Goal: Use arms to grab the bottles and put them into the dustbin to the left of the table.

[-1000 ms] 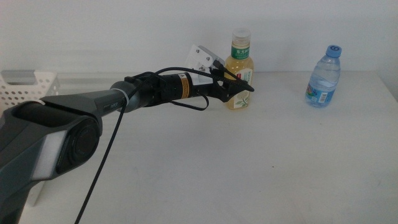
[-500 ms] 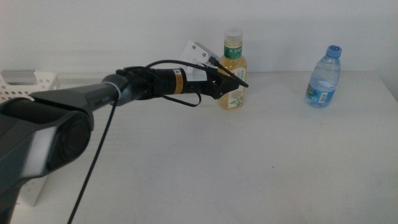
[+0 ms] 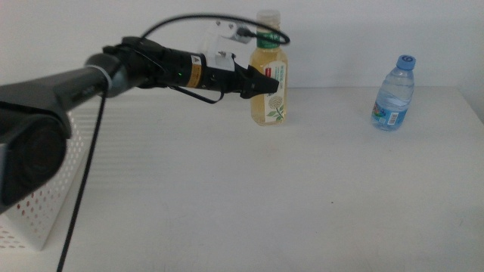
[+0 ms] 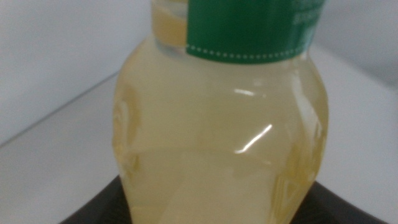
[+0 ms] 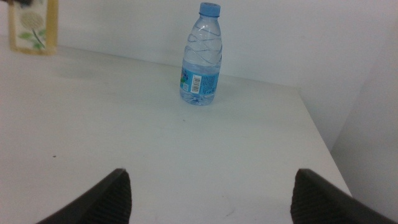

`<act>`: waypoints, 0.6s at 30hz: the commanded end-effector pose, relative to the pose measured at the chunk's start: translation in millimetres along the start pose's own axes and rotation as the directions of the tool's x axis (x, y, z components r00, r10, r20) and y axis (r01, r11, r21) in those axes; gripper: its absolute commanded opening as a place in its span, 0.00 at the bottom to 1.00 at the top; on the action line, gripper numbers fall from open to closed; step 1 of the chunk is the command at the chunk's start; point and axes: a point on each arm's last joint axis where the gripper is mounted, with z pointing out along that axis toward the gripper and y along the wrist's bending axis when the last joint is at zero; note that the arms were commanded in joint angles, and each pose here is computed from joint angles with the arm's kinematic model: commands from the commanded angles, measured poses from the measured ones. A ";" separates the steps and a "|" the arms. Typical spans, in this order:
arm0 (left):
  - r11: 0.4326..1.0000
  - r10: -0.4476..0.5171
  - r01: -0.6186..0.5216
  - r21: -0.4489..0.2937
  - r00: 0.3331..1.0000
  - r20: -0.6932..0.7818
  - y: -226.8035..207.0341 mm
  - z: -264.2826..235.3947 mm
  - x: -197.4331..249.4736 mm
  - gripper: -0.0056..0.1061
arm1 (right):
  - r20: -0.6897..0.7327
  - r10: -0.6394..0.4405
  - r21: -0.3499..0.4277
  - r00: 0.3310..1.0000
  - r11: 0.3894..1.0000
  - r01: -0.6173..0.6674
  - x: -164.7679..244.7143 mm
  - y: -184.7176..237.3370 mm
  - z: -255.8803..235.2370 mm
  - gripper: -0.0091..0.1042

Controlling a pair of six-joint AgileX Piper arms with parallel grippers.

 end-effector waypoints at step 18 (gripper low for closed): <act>0.953 0.115 -0.081 -0.293 0.989 0.098 -138.7 -150.8 -41.2 0.01 | 0.109 -0.020 0.027 0.994 0.999 0.017 -10.6 -2.1 -3.1 0.67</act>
